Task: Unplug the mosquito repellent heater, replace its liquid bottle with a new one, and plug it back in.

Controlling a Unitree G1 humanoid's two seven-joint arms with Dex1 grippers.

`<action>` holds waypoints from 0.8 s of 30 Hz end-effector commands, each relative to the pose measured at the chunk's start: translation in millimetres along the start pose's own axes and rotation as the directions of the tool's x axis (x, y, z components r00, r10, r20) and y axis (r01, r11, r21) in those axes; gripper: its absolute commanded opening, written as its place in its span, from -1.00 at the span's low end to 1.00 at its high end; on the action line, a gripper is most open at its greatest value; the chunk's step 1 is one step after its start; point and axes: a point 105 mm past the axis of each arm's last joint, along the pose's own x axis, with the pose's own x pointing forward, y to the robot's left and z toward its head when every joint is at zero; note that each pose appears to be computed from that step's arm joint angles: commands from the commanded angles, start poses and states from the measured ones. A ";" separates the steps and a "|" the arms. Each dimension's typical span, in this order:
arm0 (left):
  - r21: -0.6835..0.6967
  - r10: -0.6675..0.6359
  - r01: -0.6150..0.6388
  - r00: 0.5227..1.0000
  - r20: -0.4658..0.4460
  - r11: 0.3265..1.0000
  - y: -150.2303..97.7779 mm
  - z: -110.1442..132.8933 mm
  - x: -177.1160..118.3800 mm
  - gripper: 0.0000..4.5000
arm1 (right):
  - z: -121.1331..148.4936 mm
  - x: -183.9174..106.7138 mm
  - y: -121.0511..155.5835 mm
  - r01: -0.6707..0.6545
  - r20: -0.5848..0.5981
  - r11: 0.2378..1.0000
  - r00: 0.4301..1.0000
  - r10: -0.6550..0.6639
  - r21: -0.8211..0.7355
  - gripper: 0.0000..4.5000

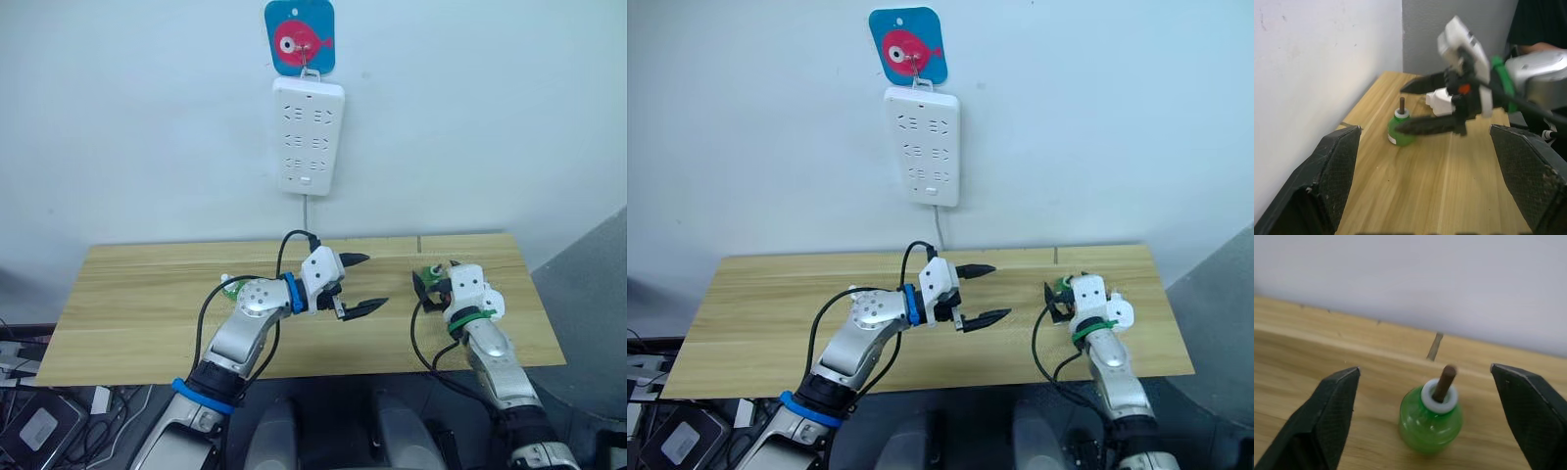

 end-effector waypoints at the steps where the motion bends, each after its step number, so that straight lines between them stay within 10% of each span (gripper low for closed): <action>1: 0.026 0.050 -0.052 0.997 0.057 0.998 1.4 8.1 -8.0 1.00 | 48.4 -10.4 -3.8 -0.036 0.117 0.999 0.992 0.038 -0.018 0.99; 10: -0.076 0.429 -0.432 0.902 -0.056 0.898 11.7 -34.8 -57.5 1.00 | 104.8 -26.5 41.6 -0.441 0.104 0.893 0.887 0.449 -0.096 0.99; 24: -0.088 0.879 -0.931 0.364 -0.308 0.355 3.7 -104.8 -169.8 1.00 | 134.8 -35.3 69.1 -0.670 0.063 0.729 0.729 0.682 -0.139 0.99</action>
